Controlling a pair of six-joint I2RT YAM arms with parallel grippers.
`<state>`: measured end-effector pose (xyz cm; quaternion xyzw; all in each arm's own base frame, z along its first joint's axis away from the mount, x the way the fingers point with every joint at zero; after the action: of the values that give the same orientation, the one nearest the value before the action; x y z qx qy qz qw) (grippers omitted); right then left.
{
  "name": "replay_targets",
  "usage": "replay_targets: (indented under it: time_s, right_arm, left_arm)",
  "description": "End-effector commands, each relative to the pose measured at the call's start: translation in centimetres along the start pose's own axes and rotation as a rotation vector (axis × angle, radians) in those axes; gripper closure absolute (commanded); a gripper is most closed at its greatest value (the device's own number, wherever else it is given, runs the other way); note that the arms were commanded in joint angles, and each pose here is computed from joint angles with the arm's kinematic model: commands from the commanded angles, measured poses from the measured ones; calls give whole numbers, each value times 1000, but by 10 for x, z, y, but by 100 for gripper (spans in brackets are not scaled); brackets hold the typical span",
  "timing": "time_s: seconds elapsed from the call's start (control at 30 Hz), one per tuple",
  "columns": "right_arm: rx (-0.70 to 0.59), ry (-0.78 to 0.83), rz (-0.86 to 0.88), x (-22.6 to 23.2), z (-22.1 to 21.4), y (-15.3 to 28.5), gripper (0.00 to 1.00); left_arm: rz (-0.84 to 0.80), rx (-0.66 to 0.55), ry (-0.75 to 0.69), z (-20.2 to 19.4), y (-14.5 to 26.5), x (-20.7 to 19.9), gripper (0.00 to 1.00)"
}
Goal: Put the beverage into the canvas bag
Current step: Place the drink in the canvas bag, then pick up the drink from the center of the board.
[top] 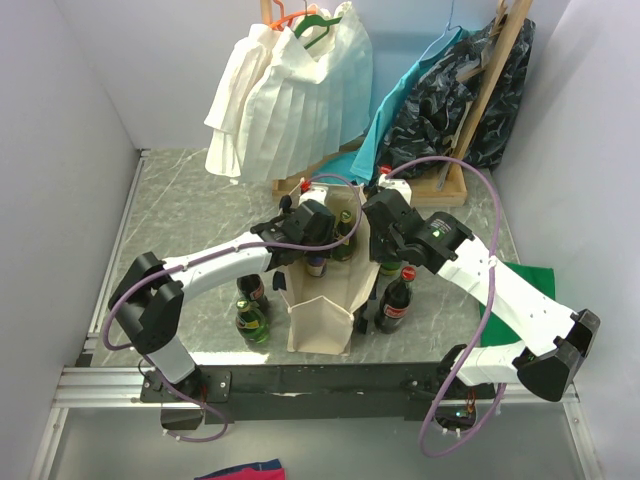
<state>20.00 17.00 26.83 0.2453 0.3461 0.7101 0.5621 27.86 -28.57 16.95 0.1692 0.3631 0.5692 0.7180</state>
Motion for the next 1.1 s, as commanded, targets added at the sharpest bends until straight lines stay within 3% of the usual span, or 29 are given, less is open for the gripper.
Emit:
replay_targets:
  time_s: [0.0, 0.07, 0.2, 1.07]
  right_arm:
    - [-34, -2, 6, 2, 6, -2, 99]
    - [-32, 1, 6, 2, 5, -2, 98]
    - [-35, -1, 8, 2, 6, -2, 97]
    - [-65, -8, 39, 6, 10, 1, 96]
  left_arm:
    - [-18, -92, 61, 31, 22, -8, 29]
    - [-10, -90, 55, 34, 24, -8, 22]
    - [-29, -111, 61, 43, 30, -14, 19]
    - [-159, -250, 42, 106, 104, -37, 14]
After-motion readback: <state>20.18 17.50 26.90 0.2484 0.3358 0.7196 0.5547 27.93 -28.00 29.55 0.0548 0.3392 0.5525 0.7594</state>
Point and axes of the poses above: each gripper's point midway between its finger pads, its own y axis back along the fingers, its own x axis along the line the jaws close on, z = x × y, the point moved 6 cm from there along y, back along the fingers, and after that the axes turned 13 degrees about y, right-handed, at the moved point
